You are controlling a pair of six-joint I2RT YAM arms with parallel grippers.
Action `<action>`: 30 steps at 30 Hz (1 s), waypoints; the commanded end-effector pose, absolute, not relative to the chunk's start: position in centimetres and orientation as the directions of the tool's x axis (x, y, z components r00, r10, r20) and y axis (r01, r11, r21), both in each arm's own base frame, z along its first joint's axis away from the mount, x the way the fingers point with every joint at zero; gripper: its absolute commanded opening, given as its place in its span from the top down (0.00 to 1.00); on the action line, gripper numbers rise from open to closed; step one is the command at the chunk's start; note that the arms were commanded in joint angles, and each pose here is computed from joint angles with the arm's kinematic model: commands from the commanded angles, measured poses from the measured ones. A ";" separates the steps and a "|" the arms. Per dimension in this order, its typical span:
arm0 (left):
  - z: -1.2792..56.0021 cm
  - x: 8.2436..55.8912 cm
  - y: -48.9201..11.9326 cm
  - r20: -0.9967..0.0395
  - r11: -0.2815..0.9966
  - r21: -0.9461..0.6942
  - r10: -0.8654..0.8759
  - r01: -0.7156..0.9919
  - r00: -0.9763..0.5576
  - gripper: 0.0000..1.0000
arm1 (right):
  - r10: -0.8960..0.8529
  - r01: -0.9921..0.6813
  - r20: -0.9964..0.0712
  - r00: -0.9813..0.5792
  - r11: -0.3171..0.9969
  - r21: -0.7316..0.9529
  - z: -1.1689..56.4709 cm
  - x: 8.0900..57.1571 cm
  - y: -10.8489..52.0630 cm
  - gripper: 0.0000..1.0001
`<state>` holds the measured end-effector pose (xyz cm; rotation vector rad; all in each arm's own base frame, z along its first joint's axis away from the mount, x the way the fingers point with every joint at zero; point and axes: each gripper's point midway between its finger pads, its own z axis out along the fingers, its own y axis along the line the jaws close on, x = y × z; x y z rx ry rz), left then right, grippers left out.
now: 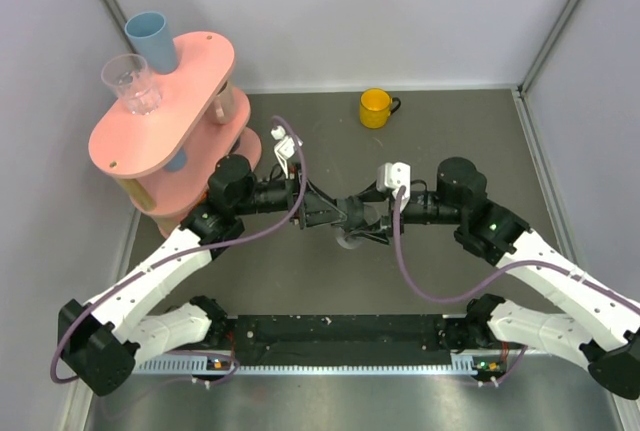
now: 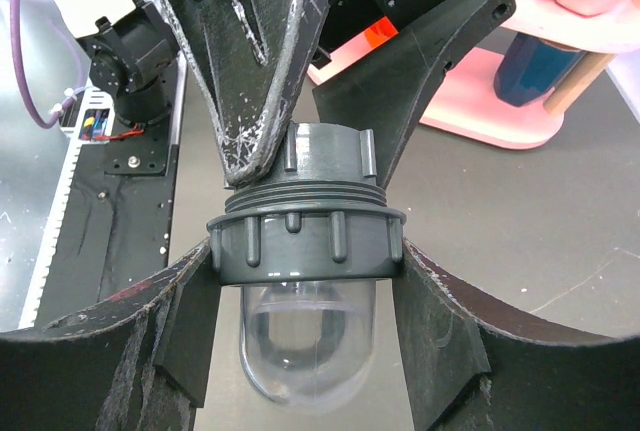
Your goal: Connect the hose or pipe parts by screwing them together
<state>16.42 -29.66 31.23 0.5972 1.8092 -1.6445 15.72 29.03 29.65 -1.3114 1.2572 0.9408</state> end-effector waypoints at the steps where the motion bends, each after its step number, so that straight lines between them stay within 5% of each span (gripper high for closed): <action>1: 31.8 15.6 -29.8 -0.752 0.063 -0.660 -0.063 0.749 -0.657 0.30 | -0.090 -0.977 -0.977 0.192 0.078 -0.199 32.9 15.5 29.6 1.00; 5: 31.4 15.0 -29.9 -0.778 0.041 -0.629 -0.040 0.777 -0.627 0.44 | -0.087 -0.980 -0.980 0.181 0.067 -0.187 32.9 15.4 29.8 1.00; 12: 30.4 14.4 -29.7 -0.869 0.007 -0.494 -0.024 0.869 -0.494 1.00 | -0.080 -0.990 -0.990 0.119 0.073 -0.125 33.4 15.5 30.1 0.98; 24: 30.1 16.7 -29.9 -0.883 0.092 -0.468 -0.011 0.879 -0.469 1.00 | -0.138 -0.987 -0.989 0.061 0.137 -0.080 32.1 15.9 29.0 0.45; 30: 30.1 17.3 -30.0 -0.873 0.106 -0.486 -0.016 0.868 -0.487 1.00 | -0.161 -0.988 -0.985 0.064 0.127 -0.085 31.5 15.1 28.1 0.37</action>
